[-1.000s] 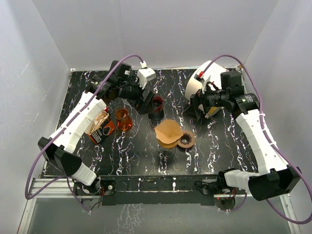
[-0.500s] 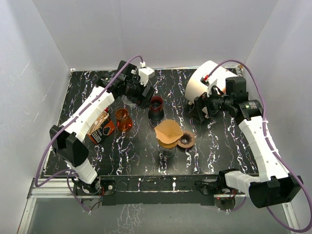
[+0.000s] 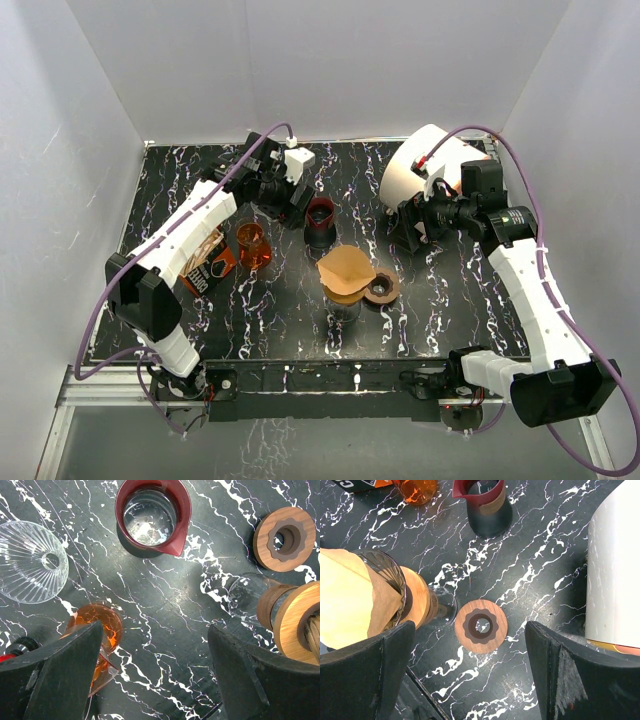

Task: Place the coffee filter in the dripper
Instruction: Move the coffee server to the center of the board.

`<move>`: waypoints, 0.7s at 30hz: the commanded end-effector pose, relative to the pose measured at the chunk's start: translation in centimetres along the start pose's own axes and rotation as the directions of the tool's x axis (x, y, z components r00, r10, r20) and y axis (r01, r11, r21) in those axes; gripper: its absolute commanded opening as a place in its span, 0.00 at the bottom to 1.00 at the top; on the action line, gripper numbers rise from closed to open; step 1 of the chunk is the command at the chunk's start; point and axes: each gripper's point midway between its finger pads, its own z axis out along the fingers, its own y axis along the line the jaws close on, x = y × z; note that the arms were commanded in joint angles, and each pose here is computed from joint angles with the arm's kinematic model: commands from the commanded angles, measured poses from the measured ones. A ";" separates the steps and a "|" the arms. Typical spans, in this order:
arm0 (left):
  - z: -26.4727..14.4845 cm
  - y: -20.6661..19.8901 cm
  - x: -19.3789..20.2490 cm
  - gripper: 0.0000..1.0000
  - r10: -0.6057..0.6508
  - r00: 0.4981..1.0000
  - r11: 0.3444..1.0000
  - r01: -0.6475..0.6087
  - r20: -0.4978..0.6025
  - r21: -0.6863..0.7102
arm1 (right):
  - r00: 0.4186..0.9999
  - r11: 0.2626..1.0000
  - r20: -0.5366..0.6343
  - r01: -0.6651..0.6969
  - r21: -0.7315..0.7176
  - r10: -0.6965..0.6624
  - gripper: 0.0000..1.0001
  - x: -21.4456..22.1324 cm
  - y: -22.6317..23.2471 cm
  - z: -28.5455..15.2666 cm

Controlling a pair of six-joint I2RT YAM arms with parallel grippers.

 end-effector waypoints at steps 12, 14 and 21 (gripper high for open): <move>2.2 -0.2 -1.7 0.76 -0.022 0.999 0.998 0.020 0.034 0.061 | 0.999 1.000 0.031 0.022 0.018 -0.022 0.90 -0.9 -0.7 0.1; 2.7 -0.1 -1.5 0.74 -0.026 1.000 0.998 0.025 0.014 0.064 | 0.999 1.000 0.032 0.023 0.019 -0.024 0.90 -0.9 -0.6 0.1; 3.0 -0.1 -1.1 0.73 -0.021 1.000 0.998 0.021 0.004 0.065 | 0.999 1.000 0.033 0.025 0.017 -0.026 0.90 -0.7 -0.6 0.1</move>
